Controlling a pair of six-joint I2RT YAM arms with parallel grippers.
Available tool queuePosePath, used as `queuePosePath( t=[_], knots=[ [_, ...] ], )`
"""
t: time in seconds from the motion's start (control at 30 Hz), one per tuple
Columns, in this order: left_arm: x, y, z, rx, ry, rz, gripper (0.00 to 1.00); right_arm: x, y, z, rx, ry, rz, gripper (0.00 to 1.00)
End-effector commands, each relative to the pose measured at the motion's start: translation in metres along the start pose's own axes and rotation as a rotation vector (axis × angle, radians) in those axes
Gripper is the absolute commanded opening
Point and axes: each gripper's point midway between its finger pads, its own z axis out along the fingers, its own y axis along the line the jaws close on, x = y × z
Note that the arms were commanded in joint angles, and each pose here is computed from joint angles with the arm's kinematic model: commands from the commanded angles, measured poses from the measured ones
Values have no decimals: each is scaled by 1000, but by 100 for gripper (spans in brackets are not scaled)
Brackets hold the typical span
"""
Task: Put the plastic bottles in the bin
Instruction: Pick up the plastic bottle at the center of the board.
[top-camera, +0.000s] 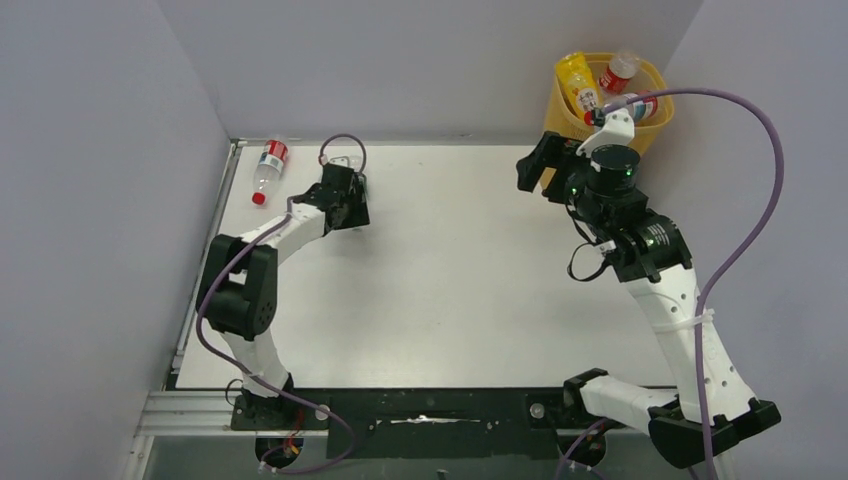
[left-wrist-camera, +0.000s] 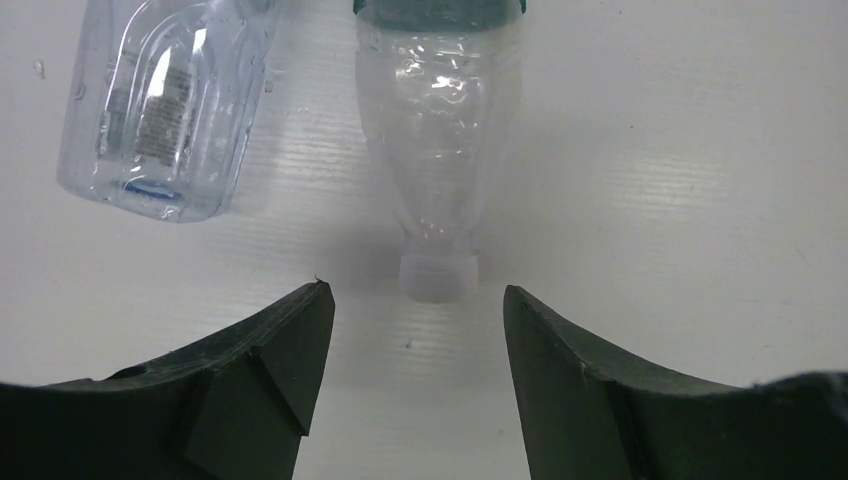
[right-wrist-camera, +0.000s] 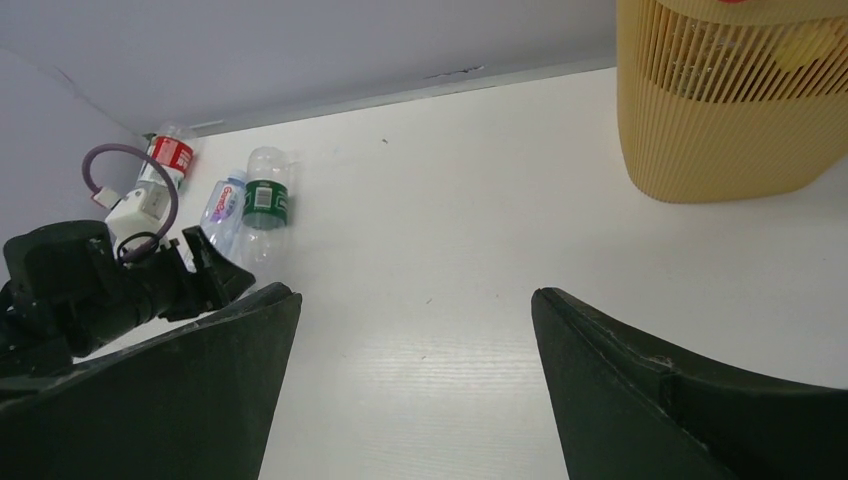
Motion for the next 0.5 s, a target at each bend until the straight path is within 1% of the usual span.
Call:
queuePosePath(
  t=[0.0,0.2,0.23,0.4,0.47],
  knots=[
    [-29,-7,14,-13,-82,8,63,-2,4,-13,-19,-27,9,89],
    [-20,-7,33,-35,-52,14,61,5,1,-16,-14,-15,8,89],
    [-20,-8,35,-33,-53,14,60,6,1,-16,-13,-11,7,89],
    [-17,-11,42,-30,-48,15,44,10,2,-15,-17,-2,3,89],
    [-16,-13,43,-28,-45,17,39,12,1,-13,-17,4,0,90]
  ],
)
